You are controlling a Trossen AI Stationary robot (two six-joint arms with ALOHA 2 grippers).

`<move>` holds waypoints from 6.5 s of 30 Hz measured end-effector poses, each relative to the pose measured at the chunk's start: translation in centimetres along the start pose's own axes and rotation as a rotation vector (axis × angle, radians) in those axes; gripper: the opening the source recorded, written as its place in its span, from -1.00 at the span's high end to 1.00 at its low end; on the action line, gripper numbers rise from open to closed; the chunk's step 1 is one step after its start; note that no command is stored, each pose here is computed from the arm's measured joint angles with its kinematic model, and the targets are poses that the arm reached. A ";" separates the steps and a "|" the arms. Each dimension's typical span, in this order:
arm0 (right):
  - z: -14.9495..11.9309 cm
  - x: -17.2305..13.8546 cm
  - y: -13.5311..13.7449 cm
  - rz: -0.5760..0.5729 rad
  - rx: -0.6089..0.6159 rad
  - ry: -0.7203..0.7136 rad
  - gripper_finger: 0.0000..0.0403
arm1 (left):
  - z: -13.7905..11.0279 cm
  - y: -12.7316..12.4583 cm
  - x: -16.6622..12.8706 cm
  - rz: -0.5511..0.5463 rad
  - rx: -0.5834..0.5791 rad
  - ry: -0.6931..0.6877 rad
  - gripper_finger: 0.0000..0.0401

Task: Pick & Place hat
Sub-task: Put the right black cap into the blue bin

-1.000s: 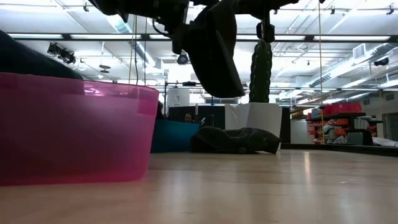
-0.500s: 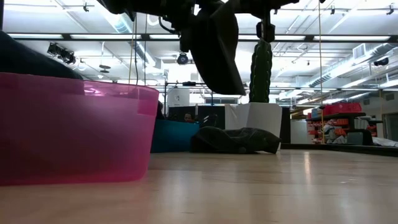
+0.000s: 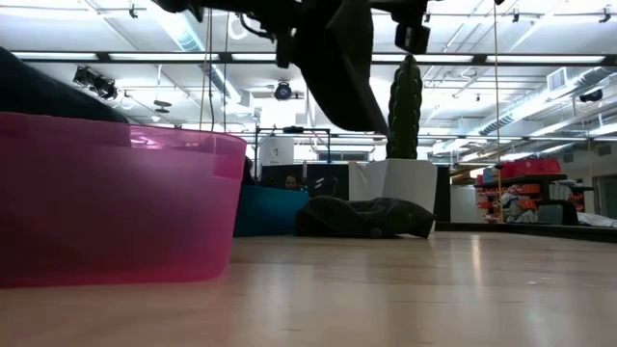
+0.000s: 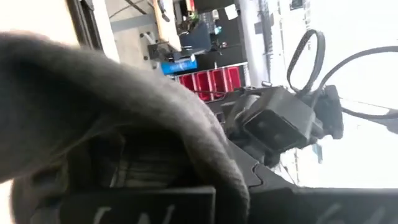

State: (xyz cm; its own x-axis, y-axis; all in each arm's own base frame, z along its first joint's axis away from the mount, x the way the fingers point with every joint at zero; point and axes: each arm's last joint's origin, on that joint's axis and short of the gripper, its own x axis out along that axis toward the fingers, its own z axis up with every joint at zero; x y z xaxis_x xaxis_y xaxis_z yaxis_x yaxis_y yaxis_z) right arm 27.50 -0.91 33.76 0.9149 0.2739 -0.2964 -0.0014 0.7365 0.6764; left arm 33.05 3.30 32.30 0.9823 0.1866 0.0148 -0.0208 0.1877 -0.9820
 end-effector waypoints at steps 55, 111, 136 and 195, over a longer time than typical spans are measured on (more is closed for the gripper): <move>0.1 -3.4 1.0 -0.067 -0.059 -0.051 -0.15 | -3.6 2.0 -15.5 0.740 -0.020 -0.316 0.99; 0.1 -3.4 0.9 -0.077 -0.067 -0.056 -0.15 | 0.0 6.7 -7.6 0.798 0.049 -0.237 0.99; 0.0 -3.4 0.7 -0.104 -0.052 -0.049 -0.15 | -1.4 8.4 -10.4 1.122 0.108 -0.068 0.99; 0.1 -3.4 0.5 -0.124 -0.062 -0.063 -0.15 | 1.9 2.9 -5.4 0.764 0.190 -0.365 0.99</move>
State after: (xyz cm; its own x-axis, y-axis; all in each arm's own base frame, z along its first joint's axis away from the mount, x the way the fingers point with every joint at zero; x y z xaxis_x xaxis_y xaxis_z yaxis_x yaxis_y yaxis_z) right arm 24.38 -1.52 35.17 0.9331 0.1405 -0.3309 0.0903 0.7994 0.5940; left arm 27.30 4.64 29.75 0.5662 0.6188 -0.5445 -0.7130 0.0363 -0.7002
